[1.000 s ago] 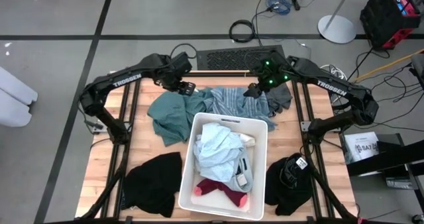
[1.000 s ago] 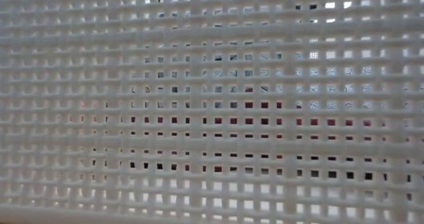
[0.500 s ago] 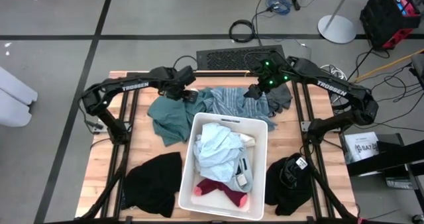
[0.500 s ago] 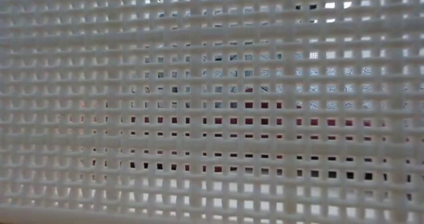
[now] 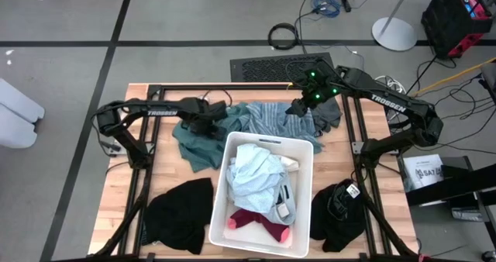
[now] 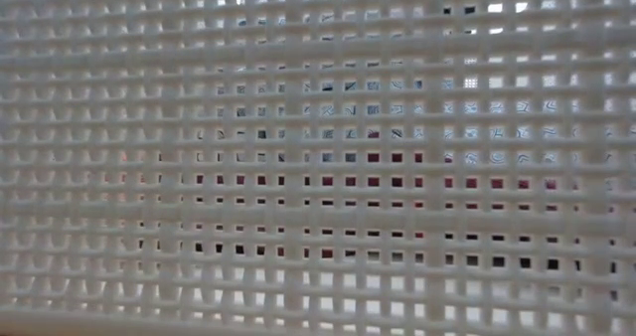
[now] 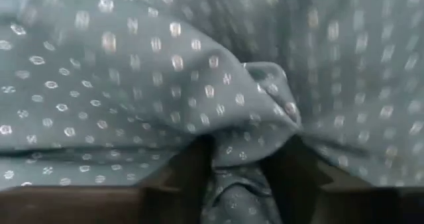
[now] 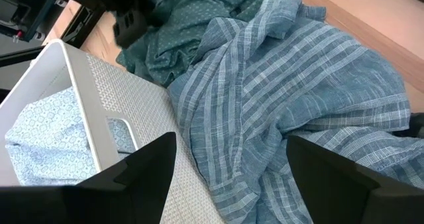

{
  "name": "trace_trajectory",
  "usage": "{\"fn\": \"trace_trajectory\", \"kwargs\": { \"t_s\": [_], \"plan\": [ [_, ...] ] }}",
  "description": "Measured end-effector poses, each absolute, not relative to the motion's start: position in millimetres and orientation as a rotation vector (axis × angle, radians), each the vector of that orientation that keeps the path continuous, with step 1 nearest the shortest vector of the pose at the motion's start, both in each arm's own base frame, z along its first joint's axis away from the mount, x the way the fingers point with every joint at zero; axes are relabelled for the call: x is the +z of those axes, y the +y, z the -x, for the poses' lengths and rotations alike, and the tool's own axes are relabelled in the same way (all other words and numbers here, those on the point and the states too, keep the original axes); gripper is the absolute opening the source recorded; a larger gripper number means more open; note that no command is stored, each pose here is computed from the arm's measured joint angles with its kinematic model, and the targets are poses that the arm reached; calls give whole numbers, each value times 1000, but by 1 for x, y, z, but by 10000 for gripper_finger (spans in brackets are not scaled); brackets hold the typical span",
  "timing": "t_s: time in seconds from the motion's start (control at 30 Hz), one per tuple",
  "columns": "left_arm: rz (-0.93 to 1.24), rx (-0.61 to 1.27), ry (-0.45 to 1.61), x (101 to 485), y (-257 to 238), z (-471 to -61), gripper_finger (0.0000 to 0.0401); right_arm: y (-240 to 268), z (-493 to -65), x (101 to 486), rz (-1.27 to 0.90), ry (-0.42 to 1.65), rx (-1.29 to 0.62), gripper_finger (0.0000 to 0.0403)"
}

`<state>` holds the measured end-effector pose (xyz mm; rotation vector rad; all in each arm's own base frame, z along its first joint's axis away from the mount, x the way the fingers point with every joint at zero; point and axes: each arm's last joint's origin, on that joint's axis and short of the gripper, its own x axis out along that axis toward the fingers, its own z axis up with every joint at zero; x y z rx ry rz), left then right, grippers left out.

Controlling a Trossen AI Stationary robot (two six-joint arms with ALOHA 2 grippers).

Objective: Sort clothes
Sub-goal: Adjust the green polo shirt

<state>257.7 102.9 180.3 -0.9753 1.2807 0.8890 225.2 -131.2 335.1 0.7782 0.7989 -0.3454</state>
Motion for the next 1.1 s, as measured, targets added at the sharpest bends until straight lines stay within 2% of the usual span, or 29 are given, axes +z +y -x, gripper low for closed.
{"fn": "trace_trajectory", "kwargs": {
  "t_s": [0.17, 0.33, 0.5, 0.67, 0.87, 1.1],
  "plan": [
    [960, 733, 1363, 175, 85, -260, 24, -131, -225, 335, -774, 798, -343, 274],
    [985, 599, 1419, 184, 71, -257, 11, -131, -225, 335, -769, 799, -341, 274],
    [952, 578, 1321, 232, 59, -248, 5, -131, -224, 334, -757, 817, -335, 274],
    [972, 552, 955, 316, 51, -231, 3, -130, -224, 334, -742, 823, -328, 274],
    [915, 505, 348, 421, 39, -190, 3, -131, -225, 335, -728, 812, -323, 274],
    [797, 256, -316, 512, 28, -150, 3, -133, -227, 337, -711, 775, -319, 274]
  ]
}}
